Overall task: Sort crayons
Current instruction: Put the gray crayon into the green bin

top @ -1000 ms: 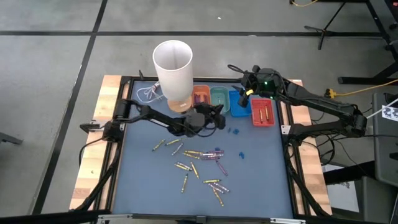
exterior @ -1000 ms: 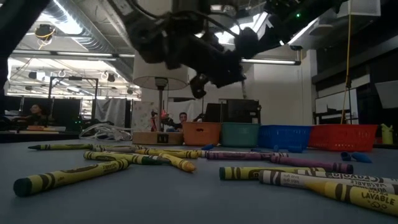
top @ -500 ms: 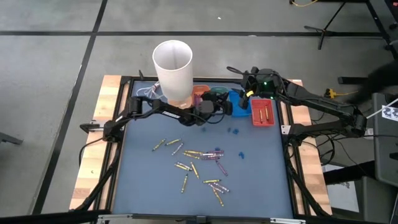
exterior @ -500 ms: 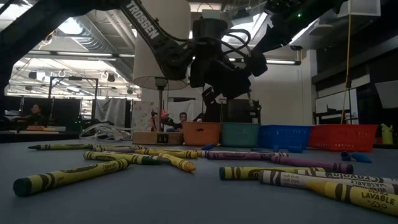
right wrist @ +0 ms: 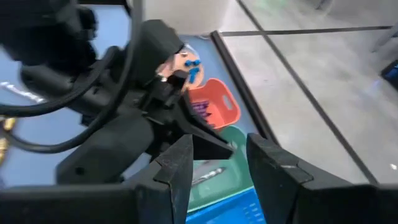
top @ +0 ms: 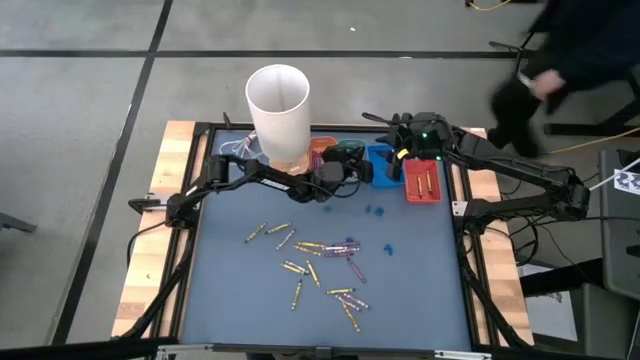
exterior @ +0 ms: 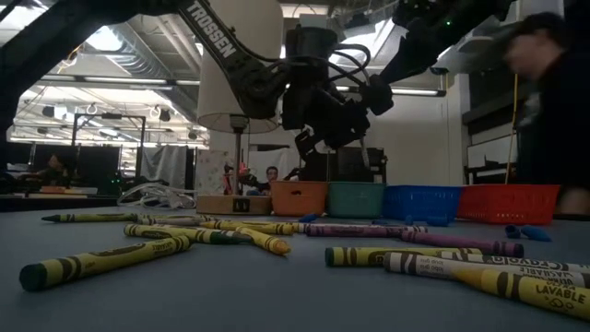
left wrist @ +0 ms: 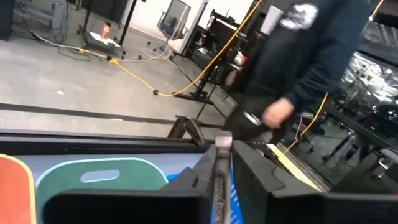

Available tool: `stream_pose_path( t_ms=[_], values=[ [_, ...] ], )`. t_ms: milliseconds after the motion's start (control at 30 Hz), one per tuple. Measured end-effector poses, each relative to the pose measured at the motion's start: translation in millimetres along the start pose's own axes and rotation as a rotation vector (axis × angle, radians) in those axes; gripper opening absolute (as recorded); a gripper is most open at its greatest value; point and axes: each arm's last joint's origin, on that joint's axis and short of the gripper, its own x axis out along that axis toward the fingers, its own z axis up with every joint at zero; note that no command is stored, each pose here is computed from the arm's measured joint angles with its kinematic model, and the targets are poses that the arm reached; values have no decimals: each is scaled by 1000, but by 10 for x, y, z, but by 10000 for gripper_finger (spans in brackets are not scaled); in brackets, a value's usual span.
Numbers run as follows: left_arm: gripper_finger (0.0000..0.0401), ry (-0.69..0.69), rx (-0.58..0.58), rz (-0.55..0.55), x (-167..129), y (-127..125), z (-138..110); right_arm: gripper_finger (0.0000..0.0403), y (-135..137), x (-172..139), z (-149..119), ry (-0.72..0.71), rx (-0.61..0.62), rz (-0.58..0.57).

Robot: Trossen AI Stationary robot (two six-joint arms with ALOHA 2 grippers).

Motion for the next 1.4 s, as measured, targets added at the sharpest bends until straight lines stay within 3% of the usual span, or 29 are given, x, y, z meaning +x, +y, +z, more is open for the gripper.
stream_pose_path(
  t_ms=[200,400,567,833,1067,1400],
  values=[
    [91,26,57,-41,-2,-12,-10,150,25,0,-24,14,2,69],
    [105,157,215,-330,-101,-153,-96,150,53,-4,-56,35,10,141],
    [101,255,268,-570,-302,-330,-210,150,76,-8,-78,57,84,199],
    [90,413,417,-781,-668,-516,-455,150,83,-11,-91,69,89,215],
    [89,638,543,-737,-877,-525,-441,150,83,-10,-91,69,89,214],
    [89,1043,649,-493,-1258,-391,-26,150,89,9,-114,68,89,214]
  ],
)
